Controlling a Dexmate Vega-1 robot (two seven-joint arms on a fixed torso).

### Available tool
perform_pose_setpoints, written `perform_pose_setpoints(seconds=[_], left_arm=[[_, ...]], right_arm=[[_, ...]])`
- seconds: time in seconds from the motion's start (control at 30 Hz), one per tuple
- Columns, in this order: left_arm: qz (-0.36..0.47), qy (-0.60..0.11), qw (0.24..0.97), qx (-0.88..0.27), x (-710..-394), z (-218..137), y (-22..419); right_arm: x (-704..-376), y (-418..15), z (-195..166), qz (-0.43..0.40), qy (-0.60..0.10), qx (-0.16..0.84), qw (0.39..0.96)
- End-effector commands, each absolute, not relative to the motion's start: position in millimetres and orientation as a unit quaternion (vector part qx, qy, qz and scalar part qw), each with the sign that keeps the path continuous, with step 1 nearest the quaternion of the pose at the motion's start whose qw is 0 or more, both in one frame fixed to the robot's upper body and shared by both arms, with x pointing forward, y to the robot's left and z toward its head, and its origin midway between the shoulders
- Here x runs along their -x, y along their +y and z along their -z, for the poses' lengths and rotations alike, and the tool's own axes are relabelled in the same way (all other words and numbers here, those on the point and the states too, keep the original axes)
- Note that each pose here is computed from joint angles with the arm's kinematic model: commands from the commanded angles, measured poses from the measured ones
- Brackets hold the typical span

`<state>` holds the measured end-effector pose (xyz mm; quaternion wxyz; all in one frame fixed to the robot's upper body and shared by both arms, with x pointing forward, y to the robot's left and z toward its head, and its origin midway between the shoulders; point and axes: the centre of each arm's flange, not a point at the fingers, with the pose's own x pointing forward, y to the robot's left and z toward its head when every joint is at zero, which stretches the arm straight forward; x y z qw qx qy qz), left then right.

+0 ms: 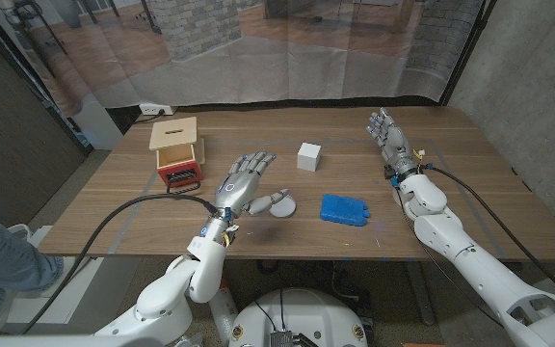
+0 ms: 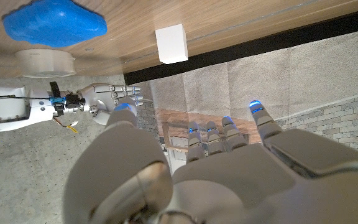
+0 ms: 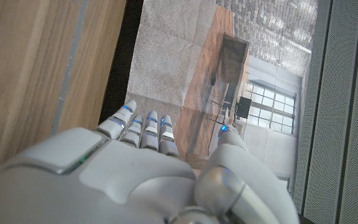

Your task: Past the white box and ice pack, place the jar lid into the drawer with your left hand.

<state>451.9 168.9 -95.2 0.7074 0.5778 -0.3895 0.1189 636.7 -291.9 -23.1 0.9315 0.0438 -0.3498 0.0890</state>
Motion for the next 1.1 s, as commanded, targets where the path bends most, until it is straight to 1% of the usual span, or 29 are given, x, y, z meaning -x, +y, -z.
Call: perform_pose_setpoints(seconds=[0.03, 0.27, 0.63, 1.1], left_arm=[[-0.117, -0.365, 0.706, -0.596, -452.8, 94.5, 165.1], [-0.107, -0.338, 0.707, -0.612, -454.2, 91.5, 161.6], [-0.095, -0.327, 0.707, -0.620, -451.4, 86.0, 159.8], [-0.093, -0.295, 0.693, -0.652, -447.6, 77.5, 149.0]], right_arm=[[-636.4, -294.1, 24.8, -0.088, -0.350, -0.044, 0.932], [-636.4, -293.8, 25.5, -0.087, -0.349, -0.047, 0.932], [-635.5, -291.7, 26.1, -0.088, -0.348, -0.047, 0.932], [-632.3, -296.0, 26.9, -0.085, -0.351, -0.049, 0.931]])
